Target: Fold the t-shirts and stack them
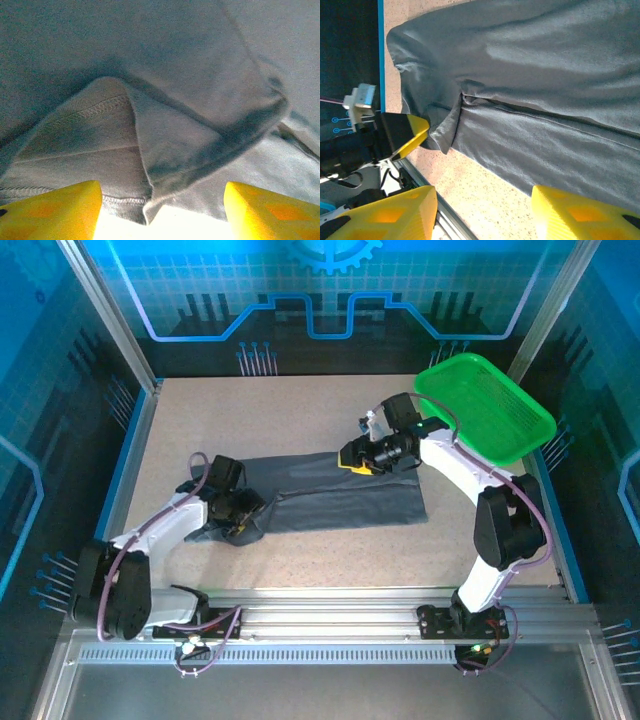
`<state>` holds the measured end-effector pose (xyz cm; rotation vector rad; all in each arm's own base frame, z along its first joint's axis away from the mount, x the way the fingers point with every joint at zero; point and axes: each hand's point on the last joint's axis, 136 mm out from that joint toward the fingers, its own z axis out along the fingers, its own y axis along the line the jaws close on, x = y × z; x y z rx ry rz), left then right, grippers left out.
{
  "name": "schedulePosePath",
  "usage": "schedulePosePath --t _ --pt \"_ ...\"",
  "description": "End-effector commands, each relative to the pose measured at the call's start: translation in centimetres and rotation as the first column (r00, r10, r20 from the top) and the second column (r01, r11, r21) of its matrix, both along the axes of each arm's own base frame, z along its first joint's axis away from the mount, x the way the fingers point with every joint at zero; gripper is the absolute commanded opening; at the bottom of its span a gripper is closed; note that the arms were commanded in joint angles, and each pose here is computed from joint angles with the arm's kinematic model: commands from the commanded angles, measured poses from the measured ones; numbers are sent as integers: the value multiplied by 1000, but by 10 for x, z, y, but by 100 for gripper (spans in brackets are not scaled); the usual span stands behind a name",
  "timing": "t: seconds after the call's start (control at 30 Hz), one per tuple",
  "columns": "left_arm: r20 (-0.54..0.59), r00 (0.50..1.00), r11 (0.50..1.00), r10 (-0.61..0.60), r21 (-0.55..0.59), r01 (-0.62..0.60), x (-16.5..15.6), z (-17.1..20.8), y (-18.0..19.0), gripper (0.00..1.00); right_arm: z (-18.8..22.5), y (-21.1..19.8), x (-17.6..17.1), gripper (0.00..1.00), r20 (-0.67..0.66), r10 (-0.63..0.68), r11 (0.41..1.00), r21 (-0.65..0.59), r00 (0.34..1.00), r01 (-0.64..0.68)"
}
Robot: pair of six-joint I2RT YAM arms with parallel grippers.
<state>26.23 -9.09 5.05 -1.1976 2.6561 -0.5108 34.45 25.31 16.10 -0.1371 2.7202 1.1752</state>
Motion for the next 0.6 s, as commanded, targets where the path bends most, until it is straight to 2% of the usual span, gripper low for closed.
schedulePosePath --t 0.0,0.07,0.17,0.27,0.57 --pt "5 996 991 91 -103 -90 15 -4 -15 62 14 7 -5 53 22 22 999 31 1000 -23" --pt "18 994 988 105 -116 -102 20 -3 -16 57 15 6 -7 53 25 21 999 30 999 -22" --pt "55 991 982 121 -152 -111 29 3 -22 43 14 5 -10 53 24 22 999 27 999 -22" --pt "42 992 975 120 -193 -110 28 3 -33 31 11 3 -13 53 20 21 999 24 1000 -22" --pt "-60 996 974 68 -214 -80 -5 -3 -64 27 10 1 -11 53 18 13 1000 26 1000 -14"
